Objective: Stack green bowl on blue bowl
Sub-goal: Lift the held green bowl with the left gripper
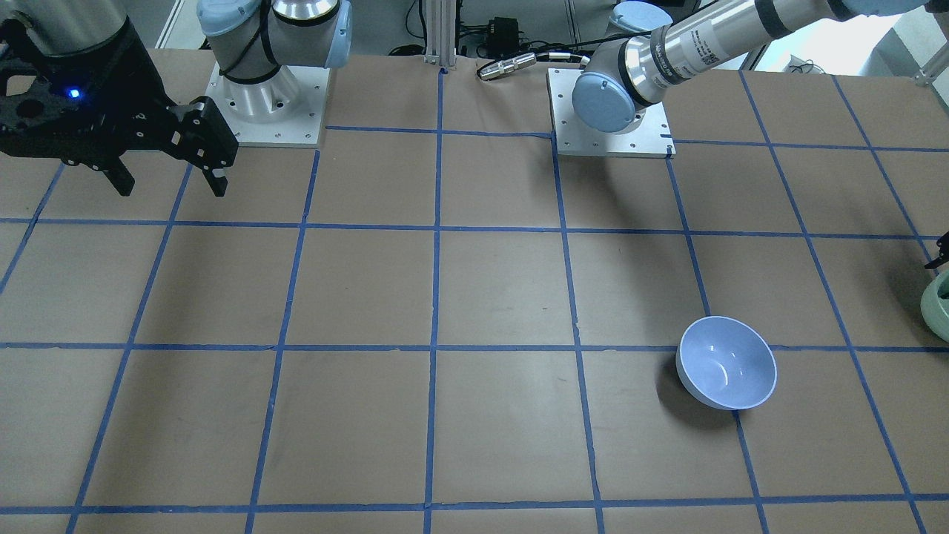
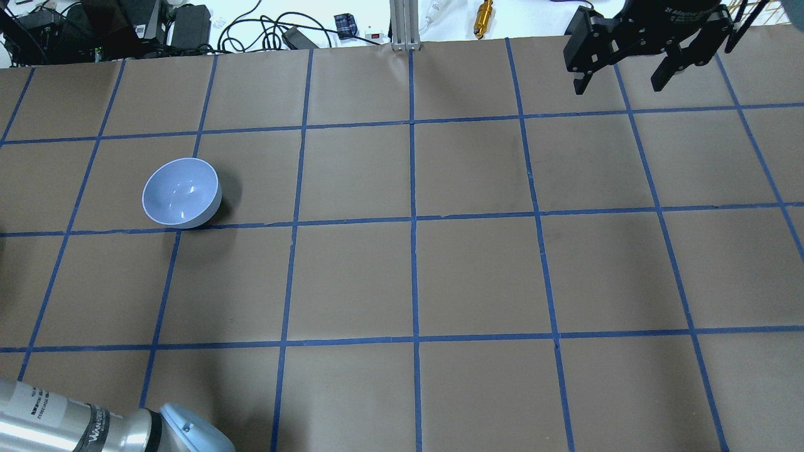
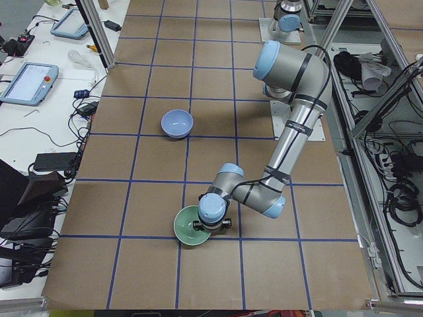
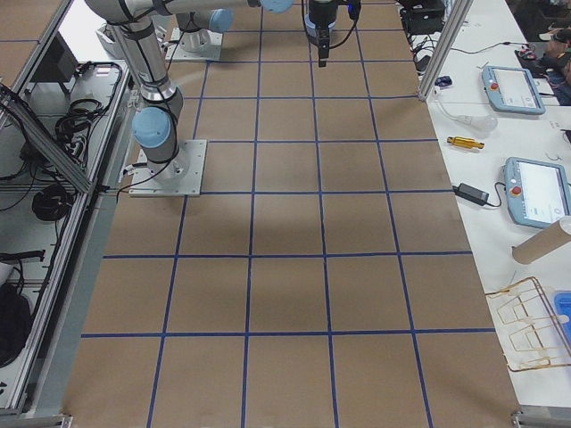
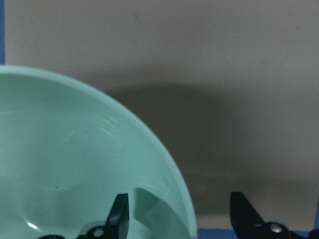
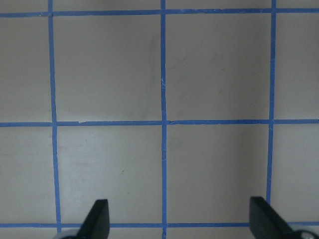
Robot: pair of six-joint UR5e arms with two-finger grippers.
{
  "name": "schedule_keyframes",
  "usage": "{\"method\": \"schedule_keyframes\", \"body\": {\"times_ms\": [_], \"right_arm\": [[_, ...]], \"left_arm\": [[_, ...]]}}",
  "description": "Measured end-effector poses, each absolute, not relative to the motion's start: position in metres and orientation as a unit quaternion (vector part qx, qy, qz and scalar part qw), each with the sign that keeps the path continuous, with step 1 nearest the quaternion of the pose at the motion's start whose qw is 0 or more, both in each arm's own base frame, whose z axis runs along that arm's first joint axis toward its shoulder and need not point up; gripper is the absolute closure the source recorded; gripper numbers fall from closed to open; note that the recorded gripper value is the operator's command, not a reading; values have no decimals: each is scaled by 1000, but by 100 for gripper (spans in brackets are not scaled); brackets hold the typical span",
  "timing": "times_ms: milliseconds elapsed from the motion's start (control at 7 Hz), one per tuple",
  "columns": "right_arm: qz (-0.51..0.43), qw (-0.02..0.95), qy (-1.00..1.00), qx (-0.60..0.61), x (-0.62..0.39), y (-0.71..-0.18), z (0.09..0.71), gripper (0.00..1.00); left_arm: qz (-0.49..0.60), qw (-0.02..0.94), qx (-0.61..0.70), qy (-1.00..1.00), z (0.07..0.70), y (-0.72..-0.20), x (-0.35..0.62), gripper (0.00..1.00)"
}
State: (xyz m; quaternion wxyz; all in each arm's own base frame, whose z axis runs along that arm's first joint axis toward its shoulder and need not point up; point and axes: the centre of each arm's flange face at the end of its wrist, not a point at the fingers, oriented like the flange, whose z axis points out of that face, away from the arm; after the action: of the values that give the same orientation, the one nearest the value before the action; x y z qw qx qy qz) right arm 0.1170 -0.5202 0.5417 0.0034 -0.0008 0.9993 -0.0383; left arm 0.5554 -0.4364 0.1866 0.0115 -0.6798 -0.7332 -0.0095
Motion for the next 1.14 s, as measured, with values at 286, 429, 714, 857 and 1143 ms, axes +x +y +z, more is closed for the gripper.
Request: {"method": "schedule_keyframes", "body": {"times_ms": [286, 429, 714, 857, 1143], "right_arm": [[-38, 3, 999, -1, 117, -520, 542, 0], [-38, 3, 999, -1, 117, -520, 542, 0], [-38, 4, 999, -1, 117, -520, 542, 0], [-38, 4, 999, -1, 117, -520, 542, 0], [-38, 3, 999, -1, 117, -520, 542, 0]], "left_arm": [[-12, 4, -679, -734, 184, -434, 551, 100], [-14, -1, -679, -734, 184, -432, 549, 100], [-15, -5, -677, -735, 186, -431, 546, 100], [-16, -7, -677, -736, 188, -431, 546, 100], [-18, -16, -674, -738, 204, -434, 546, 100]]}}
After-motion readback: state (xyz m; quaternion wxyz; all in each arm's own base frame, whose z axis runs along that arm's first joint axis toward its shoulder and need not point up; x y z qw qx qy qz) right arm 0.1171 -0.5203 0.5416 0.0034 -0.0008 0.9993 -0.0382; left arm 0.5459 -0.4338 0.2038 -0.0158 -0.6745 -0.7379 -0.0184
